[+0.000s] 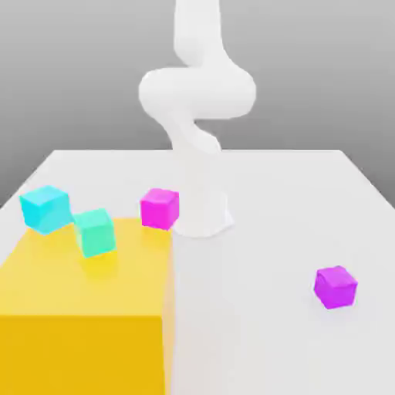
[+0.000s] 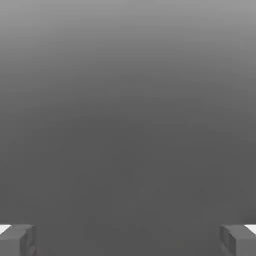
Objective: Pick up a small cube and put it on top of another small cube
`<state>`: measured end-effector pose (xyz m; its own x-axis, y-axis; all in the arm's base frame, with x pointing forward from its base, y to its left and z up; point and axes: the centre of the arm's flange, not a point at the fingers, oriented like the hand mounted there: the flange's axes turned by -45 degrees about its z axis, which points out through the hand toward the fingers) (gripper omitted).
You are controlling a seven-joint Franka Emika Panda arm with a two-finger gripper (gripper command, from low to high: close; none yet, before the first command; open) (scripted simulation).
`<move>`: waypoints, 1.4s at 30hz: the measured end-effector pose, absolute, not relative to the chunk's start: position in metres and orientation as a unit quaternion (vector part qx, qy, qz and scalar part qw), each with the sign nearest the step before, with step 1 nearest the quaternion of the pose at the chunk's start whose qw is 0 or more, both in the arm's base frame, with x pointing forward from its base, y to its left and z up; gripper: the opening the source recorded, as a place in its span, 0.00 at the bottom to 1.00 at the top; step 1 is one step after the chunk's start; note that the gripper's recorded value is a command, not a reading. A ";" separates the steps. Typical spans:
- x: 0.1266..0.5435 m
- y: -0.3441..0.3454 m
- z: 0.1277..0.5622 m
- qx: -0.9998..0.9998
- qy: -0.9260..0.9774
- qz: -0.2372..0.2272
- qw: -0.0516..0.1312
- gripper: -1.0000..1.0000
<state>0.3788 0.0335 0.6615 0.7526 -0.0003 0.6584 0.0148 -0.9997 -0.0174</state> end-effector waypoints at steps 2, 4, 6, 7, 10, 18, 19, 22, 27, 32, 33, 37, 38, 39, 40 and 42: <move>0.402 0.066 0.613 -0.949 -0.014 -0.316 0.017 0.50; 0.415 0.096 0.565 -0.959 -0.024 -0.282 0.021 0.50; 0.422 0.125 0.518 -0.968 -0.034 -0.249 0.023 0.50; 0.422 0.139 0.494 -0.972 -0.039 -0.232 0.024 0.50; 0.414 0.179 0.424 -0.981 -0.055 -0.182 0.024 0.50; 0.323 0.260 0.251 -0.993 -0.107 -0.048 0.010 0.50; 0.310 0.262 0.232 -0.994 -0.108 -0.031 0.007 0.50; 0.284 0.269 0.191 -0.993 -0.114 -0.004 0.002 0.50; 0.280 0.269 0.140 -0.993 -0.114 0.000 0.002 0.00; 0.280 0.269 0.141 -0.994 -0.114 -0.001 0.002 0.00; 0.280 0.269 0.135 -0.993 -0.114 -0.001 0.002 0.00; 0.281 0.270 0.162 -0.994 -0.113 -0.001 0.003 0.00; 0.281 0.270 0.171 -0.994 -0.113 -0.001 0.002 0.00; 0.281 0.270 0.181 -0.994 -0.114 -0.001 0.002 0.00; 0.280 0.269 0.190 -0.993 -0.114 -0.001 0.001 0.00; 0.301 0.249 0.211 -0.998 -0.058 -0.004 -0.007 0.00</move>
